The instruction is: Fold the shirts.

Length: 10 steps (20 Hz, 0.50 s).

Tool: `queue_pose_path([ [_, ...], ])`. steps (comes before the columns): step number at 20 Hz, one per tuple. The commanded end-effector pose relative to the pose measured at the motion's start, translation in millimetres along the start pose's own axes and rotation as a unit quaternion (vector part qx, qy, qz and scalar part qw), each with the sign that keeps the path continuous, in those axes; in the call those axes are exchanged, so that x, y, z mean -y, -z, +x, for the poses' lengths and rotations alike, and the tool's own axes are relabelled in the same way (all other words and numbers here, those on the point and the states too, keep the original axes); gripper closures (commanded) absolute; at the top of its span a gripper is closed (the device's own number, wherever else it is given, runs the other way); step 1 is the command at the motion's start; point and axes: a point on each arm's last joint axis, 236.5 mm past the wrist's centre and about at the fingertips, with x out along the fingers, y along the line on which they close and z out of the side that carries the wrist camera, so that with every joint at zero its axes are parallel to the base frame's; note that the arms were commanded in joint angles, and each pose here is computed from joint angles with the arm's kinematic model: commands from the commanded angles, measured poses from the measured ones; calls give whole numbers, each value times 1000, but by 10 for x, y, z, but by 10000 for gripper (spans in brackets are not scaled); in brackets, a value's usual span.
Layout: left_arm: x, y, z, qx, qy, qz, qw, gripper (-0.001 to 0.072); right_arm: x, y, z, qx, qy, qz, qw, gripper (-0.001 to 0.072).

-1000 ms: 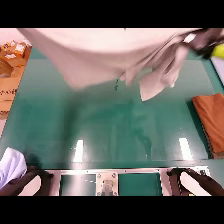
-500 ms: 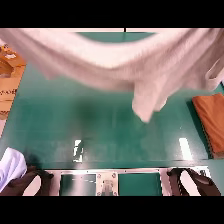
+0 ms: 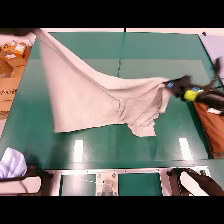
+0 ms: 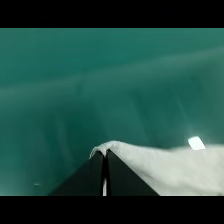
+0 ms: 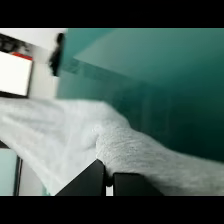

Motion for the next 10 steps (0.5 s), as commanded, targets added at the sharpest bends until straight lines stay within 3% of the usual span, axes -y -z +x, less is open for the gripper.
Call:
queue_pose_path([
  [1,-93,803,1475,-102,44,-42,993,688,961,87,586,-14,62,45,997,698],
  [5,-182,1062,2124,-98,27,-91,991,688,1292,-376,953,-18,63,48,997,677],
  [6,-205,1075,2118,-101,25,-92,990,603,1273,-553,948,-9,56,43,997,537],
  [7,-227,1087,2079,-107,27,-94,989,275,1215,-727,886,0,46,36,998,430],
  [8,-296,1115,1989,-122,29,-104,987,167,1141,-905,767,9,34,25,999,420],
  [9,-367,1157,1869,-142,32,-116,983,166,1059,-1034,628,11,18,18,1000,425],
  [10,-446,1213,1713,-167,38,-121,978,167,997,-1117,443,7,0,15,1000,504],
])
